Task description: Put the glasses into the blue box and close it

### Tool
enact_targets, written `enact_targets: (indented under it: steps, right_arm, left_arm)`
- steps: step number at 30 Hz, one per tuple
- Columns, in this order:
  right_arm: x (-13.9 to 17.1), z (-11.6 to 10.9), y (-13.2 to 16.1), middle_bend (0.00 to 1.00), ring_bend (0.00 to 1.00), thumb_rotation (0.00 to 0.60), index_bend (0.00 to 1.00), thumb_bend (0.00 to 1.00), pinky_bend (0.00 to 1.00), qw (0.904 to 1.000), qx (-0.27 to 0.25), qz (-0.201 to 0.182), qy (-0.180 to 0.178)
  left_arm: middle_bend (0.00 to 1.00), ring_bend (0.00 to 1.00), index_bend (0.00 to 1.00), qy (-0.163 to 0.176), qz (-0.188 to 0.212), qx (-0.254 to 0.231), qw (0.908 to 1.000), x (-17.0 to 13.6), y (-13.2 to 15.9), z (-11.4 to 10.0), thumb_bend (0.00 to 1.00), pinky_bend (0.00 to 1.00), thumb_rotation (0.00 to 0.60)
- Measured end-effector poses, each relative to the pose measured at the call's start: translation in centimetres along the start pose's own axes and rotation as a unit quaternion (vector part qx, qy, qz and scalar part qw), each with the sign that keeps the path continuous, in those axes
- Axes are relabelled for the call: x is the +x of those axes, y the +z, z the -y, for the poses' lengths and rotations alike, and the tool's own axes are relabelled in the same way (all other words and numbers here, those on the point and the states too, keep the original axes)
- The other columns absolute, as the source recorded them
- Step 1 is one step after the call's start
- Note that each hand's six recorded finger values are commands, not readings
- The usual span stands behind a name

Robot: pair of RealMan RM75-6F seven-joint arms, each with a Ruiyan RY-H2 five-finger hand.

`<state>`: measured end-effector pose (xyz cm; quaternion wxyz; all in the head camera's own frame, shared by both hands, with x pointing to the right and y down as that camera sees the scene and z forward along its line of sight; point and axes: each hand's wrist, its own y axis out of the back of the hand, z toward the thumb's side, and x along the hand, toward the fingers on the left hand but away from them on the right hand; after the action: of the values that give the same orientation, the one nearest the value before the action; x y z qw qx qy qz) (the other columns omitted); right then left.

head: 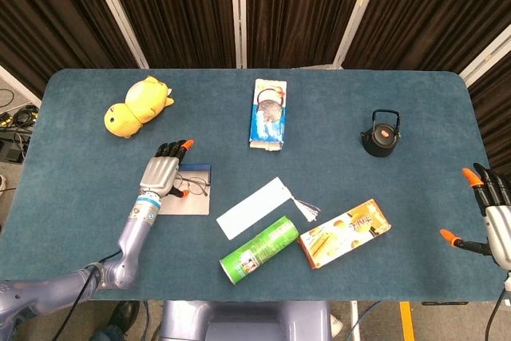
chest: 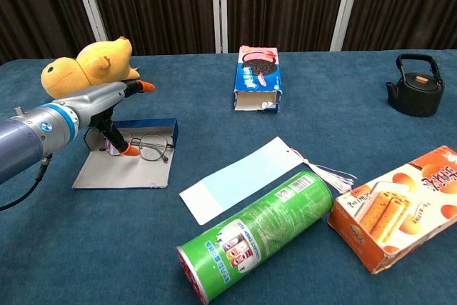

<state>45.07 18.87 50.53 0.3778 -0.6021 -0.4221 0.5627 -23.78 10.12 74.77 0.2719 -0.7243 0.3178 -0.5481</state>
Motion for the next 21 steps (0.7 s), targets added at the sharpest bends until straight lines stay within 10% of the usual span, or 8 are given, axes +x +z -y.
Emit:
enact_targets:
  steps: [21]
  right_arm:
    - [-0.4, 0.5, -0.4, 0.0, 0.0, 0.6, 0.0, 0.0, 0.0, 0.9999, 0.003, 0.01, 0.007]
  left_arm:
    - [0.0, 0.0, 0.0, 0.005, -0.01, -0.007, 0.9999, 3.0, -0.3, 0.1, 0.11, 0.0, 0.6]
